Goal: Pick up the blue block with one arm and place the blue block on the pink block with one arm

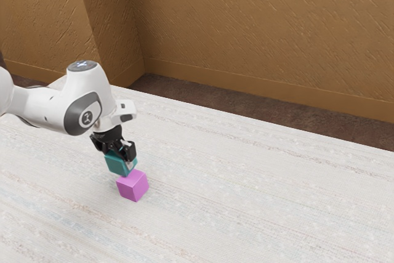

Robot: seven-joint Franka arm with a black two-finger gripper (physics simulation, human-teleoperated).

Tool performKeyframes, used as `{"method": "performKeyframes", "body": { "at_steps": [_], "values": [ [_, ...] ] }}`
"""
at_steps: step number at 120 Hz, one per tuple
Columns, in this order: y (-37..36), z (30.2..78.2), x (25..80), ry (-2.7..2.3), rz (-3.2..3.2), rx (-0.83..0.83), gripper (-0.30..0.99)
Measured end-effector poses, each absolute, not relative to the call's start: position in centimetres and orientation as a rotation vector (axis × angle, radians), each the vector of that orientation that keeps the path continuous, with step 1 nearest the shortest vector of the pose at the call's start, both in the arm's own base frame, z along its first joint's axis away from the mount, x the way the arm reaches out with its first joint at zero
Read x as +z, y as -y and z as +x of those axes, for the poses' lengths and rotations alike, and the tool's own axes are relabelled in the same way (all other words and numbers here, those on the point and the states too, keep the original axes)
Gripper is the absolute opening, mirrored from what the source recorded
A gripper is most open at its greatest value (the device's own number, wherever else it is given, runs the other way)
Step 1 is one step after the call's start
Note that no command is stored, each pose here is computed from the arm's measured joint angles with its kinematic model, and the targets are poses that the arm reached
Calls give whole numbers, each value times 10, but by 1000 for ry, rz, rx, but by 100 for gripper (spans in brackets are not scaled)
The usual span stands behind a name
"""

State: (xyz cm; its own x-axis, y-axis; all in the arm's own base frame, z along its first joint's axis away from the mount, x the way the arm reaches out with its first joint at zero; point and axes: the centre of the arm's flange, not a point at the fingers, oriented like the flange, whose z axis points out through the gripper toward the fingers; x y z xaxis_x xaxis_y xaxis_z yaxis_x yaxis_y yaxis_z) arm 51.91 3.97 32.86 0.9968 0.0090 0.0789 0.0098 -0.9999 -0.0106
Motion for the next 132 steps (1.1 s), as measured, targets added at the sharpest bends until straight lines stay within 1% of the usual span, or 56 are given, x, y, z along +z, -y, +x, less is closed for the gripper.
{"method": "performKeyframes", "body": {
  "at_steps": [40, 58, 83, 110, 132],
  "values": [
    [-24, 520, 328, -4, -3143, -125, 37],
    [-24, 508, 318, 7, -3151, -80, 37],
    [-29, 508, 320, 30, -3153, -89, 36],
    [-24, 510, 327, 15, -3153, -115, 37],
    [-18, 509, 326, -2, -3157, -106, 37]
  ]
}}
